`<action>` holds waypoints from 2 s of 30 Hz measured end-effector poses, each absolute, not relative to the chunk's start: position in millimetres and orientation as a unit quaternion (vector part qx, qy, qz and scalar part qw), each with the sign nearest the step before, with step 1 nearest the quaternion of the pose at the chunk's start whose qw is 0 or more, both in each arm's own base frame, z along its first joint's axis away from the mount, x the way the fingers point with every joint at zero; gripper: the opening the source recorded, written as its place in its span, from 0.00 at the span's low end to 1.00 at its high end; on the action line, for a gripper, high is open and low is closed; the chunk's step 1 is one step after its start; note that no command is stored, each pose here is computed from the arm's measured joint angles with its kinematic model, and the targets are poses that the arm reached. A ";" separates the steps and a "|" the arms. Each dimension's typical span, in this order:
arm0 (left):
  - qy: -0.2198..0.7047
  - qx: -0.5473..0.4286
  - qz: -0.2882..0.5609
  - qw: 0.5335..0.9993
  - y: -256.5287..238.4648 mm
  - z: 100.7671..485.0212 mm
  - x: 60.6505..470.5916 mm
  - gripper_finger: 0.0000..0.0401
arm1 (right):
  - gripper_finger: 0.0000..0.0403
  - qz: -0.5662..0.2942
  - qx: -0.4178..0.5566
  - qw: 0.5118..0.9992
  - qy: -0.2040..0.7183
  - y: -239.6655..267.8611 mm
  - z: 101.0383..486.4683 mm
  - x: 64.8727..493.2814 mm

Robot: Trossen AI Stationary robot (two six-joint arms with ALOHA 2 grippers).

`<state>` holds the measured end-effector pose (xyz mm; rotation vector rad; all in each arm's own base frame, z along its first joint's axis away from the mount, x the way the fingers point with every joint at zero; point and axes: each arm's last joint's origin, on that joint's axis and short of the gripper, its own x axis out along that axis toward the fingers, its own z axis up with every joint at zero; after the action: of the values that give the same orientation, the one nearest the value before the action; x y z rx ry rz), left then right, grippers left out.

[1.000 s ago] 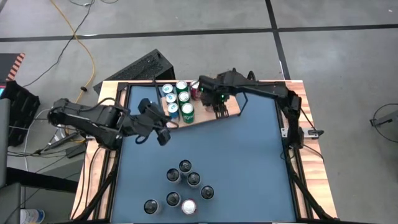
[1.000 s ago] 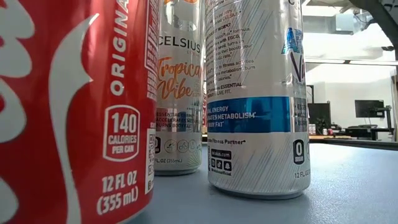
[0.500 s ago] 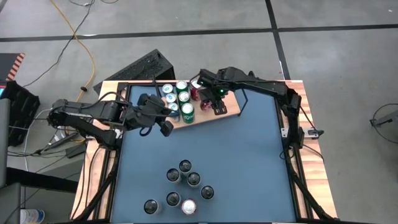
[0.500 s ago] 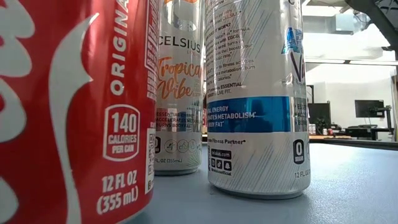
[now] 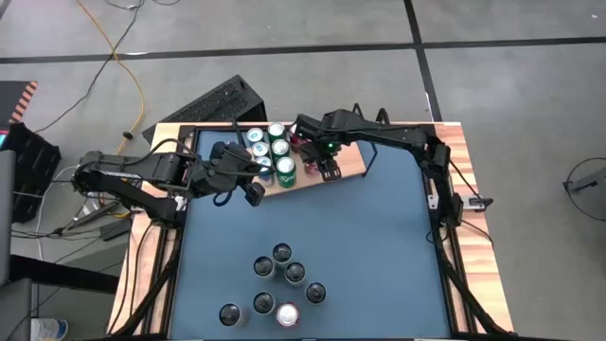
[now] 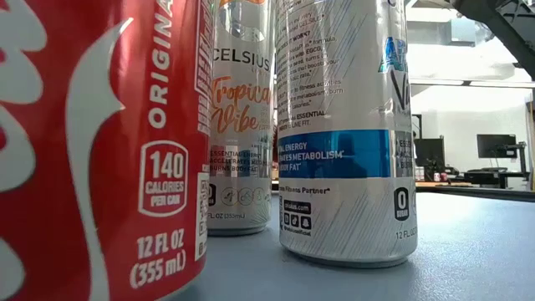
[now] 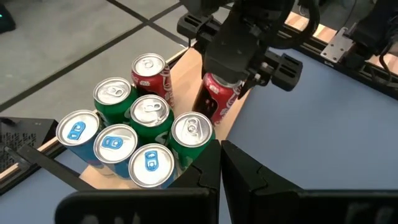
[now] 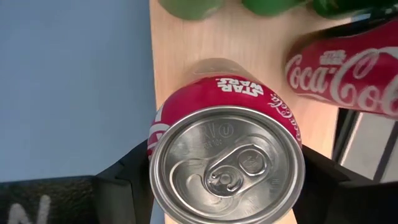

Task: Place canned beverage on shelf
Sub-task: Put the top red soda can on the shelf aligned with the other red soda can

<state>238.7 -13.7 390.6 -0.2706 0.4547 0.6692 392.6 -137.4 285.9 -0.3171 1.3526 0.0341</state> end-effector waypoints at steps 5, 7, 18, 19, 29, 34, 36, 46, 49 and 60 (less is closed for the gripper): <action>0.220 -0.133 0.325 0.910 -13.7 390.7 238.7 0.00 | 0.66 0.020 -0.148 0.765 0.627 -136.7 285.5 392.0; 0.220 -0.133 0.325 0.910 -13.7 390.7 238.7 0.00 | 0.66 0.022 -0.156 0.768 0.621 -136.0 285.9 393.9; 0.217 -0.132 0.330 0.909 -13.4 390.7 238.6 0.00 | 0.66 0.046 -0.170 0.781 0.599 -133.8 287.1 398.2; 0.217 -0.132 0.330 0.909 -13.4 390.7 238.6 0.00 | 0.67 0.046 -0.172 0.783 0.596 -134.1 287.4 398.9; 0.215 -0.136 0.331 0.908 -13.4 390.7 238.6 0.00 | 0.83 0.040 -0.181 0.796 0.576 -135.4 290.7 402.7; 0.215 -0.135 0.334 0.908 -13.3 390.6 238.5 0.00 | 0.82 0.026 -0.192 0.806 0.559 -137.2 292.5 406.8; 0.215 -0.135 0.334 0.908 -13.3 390.6 238.5 0.00 | 0.81 0.014 -0.207 0.805 0.556 -138.3 293.6 408.4; 0.216 -0.132 0.337 0.907 -13.1 390.3 238.1 0.00 | 0.81 -0.034 -0.201 0.833 0.514 -144.2 344.3 403.5; 0.218 -0.127 0.336 0.907 -13.2 390.2 238.2 0.00 | 0.81 -0.041 -0.160 0.835 0.525 -141.3 362.4 391.7; 0.227 -0.111 0.330 0.910 -13.3 389.7 238.0 0.00 | 0.76 -0.106 -0.006 0.796 0.595 -188.2 331.6 354.4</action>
<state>238.0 -13.3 389.7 -0.2280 0.4687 0.6808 354.4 -188.2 331.6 -0.0134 1.2785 -0.2285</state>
